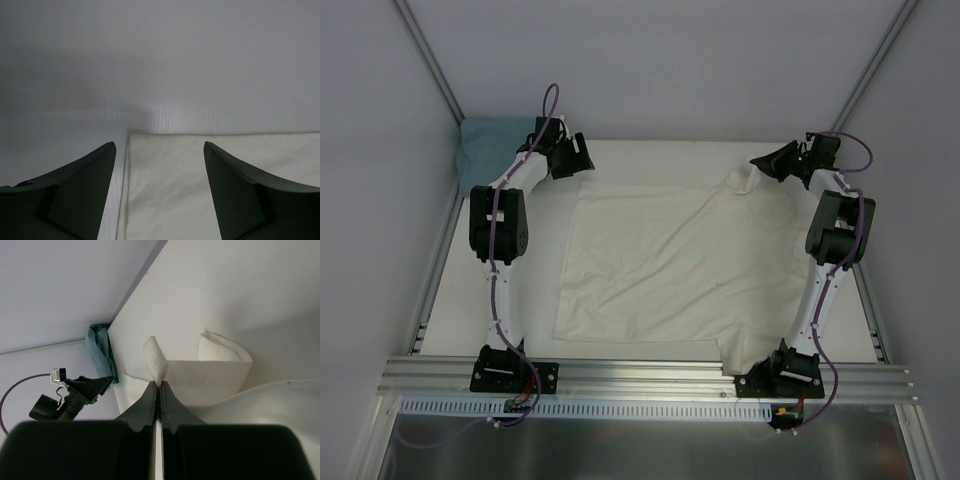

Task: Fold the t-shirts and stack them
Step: Grap the side of the flattened tshirt furthest away from the robot with both arms

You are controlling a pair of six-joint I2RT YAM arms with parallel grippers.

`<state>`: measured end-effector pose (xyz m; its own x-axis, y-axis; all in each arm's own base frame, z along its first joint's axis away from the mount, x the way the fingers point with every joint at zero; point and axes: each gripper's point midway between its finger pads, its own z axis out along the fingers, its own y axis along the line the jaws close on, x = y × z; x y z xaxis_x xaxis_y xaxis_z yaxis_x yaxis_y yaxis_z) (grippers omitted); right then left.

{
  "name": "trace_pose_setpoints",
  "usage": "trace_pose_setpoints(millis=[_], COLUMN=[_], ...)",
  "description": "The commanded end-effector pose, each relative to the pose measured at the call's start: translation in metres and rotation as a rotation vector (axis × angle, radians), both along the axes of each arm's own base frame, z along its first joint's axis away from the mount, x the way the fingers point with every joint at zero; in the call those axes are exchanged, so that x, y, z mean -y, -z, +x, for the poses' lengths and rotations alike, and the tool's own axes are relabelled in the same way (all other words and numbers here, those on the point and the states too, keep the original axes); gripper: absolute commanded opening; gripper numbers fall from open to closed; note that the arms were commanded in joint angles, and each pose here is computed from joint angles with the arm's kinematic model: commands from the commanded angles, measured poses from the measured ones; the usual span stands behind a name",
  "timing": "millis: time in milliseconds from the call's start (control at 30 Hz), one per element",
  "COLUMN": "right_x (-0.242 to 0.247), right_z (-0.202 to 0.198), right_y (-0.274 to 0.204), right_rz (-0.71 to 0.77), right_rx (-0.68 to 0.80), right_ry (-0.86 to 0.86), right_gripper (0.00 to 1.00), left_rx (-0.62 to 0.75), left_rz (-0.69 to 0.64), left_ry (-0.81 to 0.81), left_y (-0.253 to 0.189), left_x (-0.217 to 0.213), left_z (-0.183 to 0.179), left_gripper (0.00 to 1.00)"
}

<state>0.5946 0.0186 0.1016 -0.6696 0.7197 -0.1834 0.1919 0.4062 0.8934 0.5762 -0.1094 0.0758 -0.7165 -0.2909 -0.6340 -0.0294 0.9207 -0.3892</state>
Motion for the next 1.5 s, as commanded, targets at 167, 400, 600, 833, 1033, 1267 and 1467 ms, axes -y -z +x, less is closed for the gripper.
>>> trace_pose_setpoints(millis=[167, 400, 600, 833, 1033, 1267, 1467], right_x=[-0.003, -0.003, -0.002, -0.002, -0.001, 0.007, 0.006], right_z=[0.001, 0.001, -0.001, 0.000, 0.002, 0.001, -0.013], right_y=[-0.052, -0.050, -0.048, -0.049, -0.052, -0.081, -0.102], right_rz=[-0.020, -0.016, -0.019, -0.019, -0.025, -0.045, -0.064], right_rx=[0.120, 0.113, 0.112, 0.116, 0.123, 0.169, 0.200], right_ry=[-0.016, -0.014, -0.018, -0.022, -0.026, -0.023, -0.037], right_gripper=[0.00, 0.00, 0.00, 0.00, 0.00, 0.00, 0.00], left_rx=[-0.197, -0.264, -0.269, -0.207, -0.093, 0.092, 0.158], left_rz=[-0.085, -0.077, -0.147, -0.114, -0.047, 0.038, 0.055], left_ry=[0.090, 0.094, 0.118, 0.112, 0.090, 0.049, 0.046], left_y=[0.023, 0.048, 0.054, 0.040, 0.008, -0.065, -0.100], left_x=[0.008, 0.005, 0.017, 0.012, 0.000, -0.017, -0.021], left_z=[-0.018, -0.031, -0.033, -0.023, -0.014, -0.006, -0.018], left_gripper=[0.72, 0.72, 0.12, 0.00, 0.00, 0.00, 0.00])
